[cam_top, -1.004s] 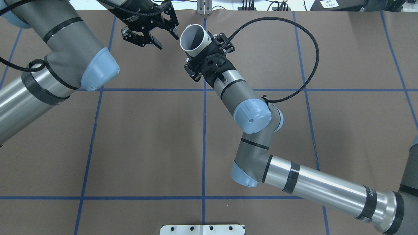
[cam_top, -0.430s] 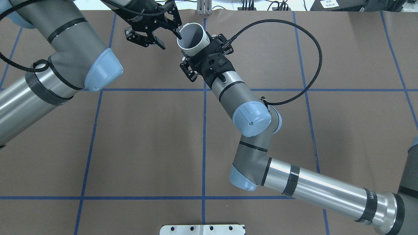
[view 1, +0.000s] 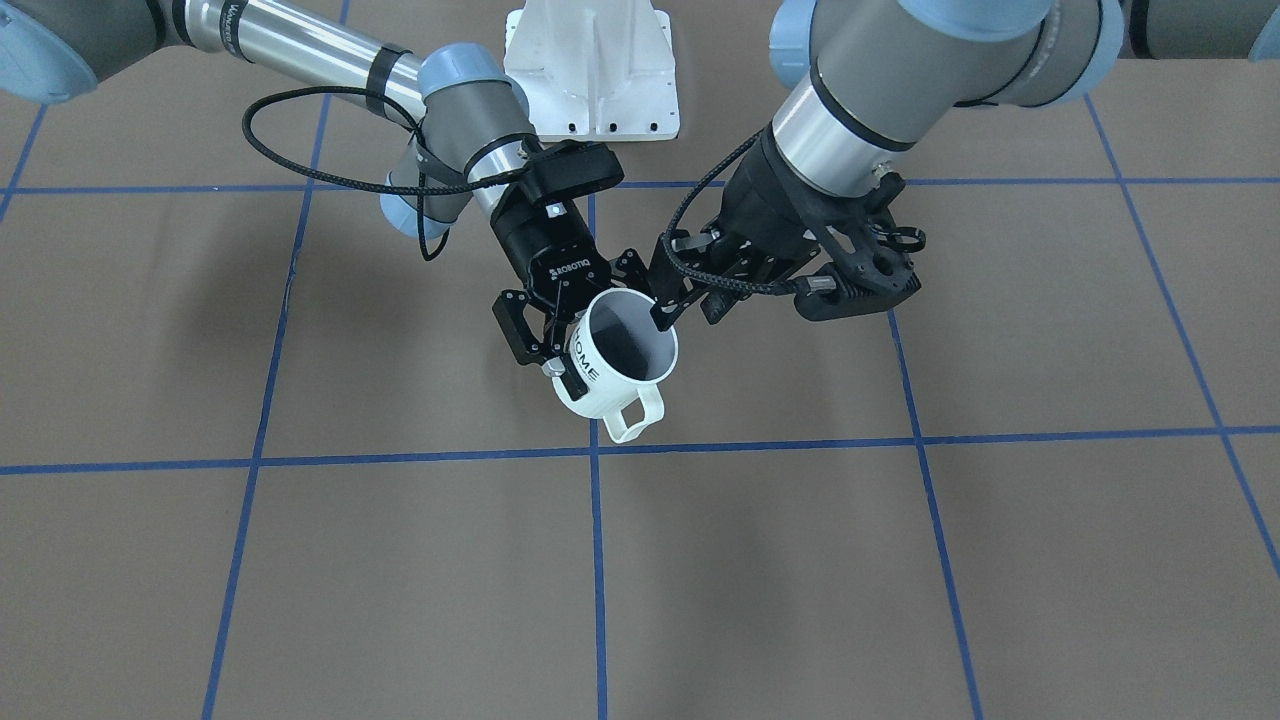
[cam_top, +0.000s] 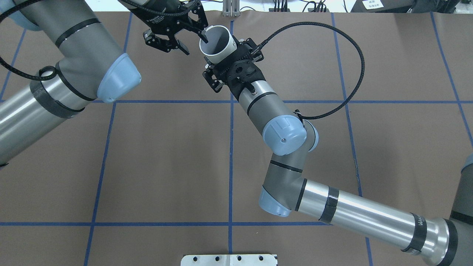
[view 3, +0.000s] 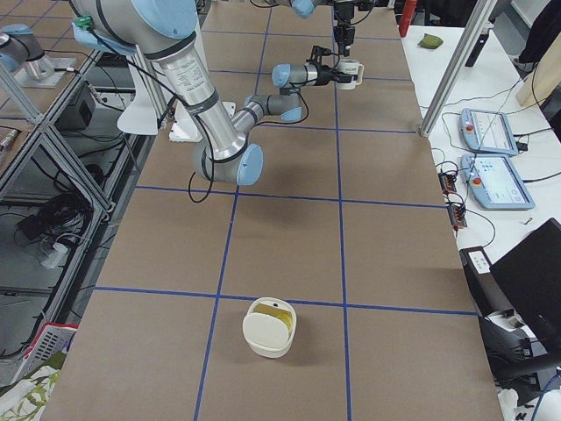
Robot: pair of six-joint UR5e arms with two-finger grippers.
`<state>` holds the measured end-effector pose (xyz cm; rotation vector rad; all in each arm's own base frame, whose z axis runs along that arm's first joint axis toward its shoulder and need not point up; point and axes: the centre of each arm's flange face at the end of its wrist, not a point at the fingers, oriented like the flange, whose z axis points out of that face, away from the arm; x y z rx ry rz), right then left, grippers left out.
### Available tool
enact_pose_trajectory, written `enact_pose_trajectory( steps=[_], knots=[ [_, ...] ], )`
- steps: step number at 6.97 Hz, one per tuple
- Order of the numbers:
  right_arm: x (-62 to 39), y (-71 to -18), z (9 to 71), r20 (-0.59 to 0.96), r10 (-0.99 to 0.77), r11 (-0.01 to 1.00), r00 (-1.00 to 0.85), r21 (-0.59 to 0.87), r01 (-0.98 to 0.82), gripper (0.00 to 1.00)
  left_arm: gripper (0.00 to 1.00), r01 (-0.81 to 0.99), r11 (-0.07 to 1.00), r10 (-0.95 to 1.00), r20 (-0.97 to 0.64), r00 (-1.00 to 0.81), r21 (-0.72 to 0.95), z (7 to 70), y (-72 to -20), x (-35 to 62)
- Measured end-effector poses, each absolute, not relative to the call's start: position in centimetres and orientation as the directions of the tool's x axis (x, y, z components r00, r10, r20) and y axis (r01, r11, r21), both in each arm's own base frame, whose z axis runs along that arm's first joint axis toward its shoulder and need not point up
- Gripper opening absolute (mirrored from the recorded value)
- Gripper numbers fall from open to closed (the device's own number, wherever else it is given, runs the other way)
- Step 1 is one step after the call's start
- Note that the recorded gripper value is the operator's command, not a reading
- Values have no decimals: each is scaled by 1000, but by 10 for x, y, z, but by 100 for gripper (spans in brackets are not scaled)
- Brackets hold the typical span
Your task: Left arm hands cup to right arm to dump lemon
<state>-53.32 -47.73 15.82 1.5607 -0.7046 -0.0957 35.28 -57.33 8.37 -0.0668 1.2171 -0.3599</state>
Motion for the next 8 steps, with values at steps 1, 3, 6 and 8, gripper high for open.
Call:
enact_pose_trajectory(
  steps=[1, 3, 6, 8],
  knots=[
    [-534, -477, 157, 349, -484, 49, 802, 926, -374, 51, 52, 235, 941, -307, -904, 297, -242, 82, -574, 354],
    [-534, -476, 153, 353, -486, 47, 800, 924, -380, 51, 45, 234, 941, -309, -902, 300, -244, 79, -578, 358],
    [-534, -475, 151, 355, -487, 45, 798, 923, -383, 51, 45, 232, 942, -307, -901, 307, -242, 80, -576, 367],
    [-534, -475, 153, 352, -488, 46, 799, 924, -379, 51, 45, 233, 943, -305, -901, 310, -239, 80, -574, 371]
  ],
)
